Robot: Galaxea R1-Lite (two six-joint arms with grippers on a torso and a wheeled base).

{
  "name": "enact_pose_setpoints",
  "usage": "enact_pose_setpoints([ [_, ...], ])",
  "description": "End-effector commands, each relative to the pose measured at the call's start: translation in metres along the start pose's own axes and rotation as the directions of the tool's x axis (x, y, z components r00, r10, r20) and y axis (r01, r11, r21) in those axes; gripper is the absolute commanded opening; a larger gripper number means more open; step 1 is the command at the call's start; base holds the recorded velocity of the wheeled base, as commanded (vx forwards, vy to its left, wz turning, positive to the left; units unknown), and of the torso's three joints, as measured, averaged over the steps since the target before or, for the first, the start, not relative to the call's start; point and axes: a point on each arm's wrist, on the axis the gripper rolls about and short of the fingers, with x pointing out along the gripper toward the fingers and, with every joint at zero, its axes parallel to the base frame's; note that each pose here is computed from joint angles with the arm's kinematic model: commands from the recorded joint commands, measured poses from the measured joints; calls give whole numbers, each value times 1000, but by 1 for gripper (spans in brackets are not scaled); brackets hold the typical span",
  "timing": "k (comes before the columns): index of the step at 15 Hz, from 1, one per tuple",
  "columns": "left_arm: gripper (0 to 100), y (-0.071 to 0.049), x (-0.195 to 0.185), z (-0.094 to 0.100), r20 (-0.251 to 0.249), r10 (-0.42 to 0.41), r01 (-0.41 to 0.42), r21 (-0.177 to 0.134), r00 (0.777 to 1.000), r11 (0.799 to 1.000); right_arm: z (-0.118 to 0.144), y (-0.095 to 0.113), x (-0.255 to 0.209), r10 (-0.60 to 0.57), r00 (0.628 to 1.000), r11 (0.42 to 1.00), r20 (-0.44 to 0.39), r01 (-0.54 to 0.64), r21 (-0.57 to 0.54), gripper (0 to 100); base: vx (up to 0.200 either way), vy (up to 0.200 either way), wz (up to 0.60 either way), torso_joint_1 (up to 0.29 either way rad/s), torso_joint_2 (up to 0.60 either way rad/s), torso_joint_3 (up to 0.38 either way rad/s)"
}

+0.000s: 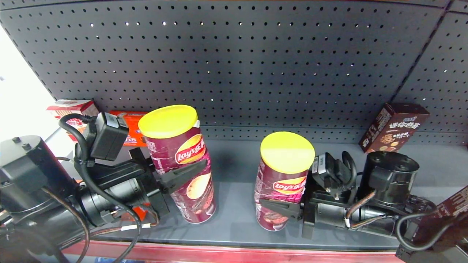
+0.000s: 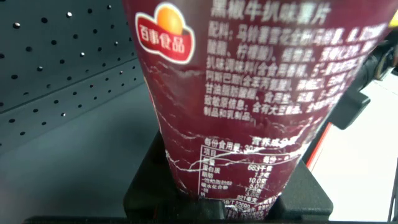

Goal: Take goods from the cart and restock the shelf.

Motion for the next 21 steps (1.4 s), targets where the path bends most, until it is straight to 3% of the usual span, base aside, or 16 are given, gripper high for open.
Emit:
enact_pose_setpoints([
  [1,0,0,0,0,1,-2,2,0,1000,1000,-8,-2,6,6,1000,1000,-17,-6,11,0,0,0,0,0,0,0],
  [5,0,0,0,0,0,-2,2,-1,1000,1000,-12,-3,10,5,1000,1000,-24,-5,9,0,0,0,0,0,0,0],
  [6,0,0,0,0,0,-2,2,-1,1000,1000,-11,-3,9,2,1000,1000,-24,-2,6,100,0,0,0,0,0,0],
  [11,0,0,0,0,0,-2,2,-1,1000,1000,0,5,-10,-42,999,999,-15,42,-5,100,0,0,0,0,0,0],
  [15,0,0,0,0,1,-3,3,0,1000,1000,22,8,-51,-191,981,981,15,191,-28,100,0,0,0,0,0,0],
  [19,0,0,1,0,-1,-6,6,-1,1000,1000,40,31,-98,-252,964,964,80,258,-62,100,0,0,0,0,0,0],
  [21,0,-1,2,-1,-3,-14,14,-1,1000,1000,65,38,-133,-431,895,895,116,440,-75,100,0,0,0,0,0,0],
])
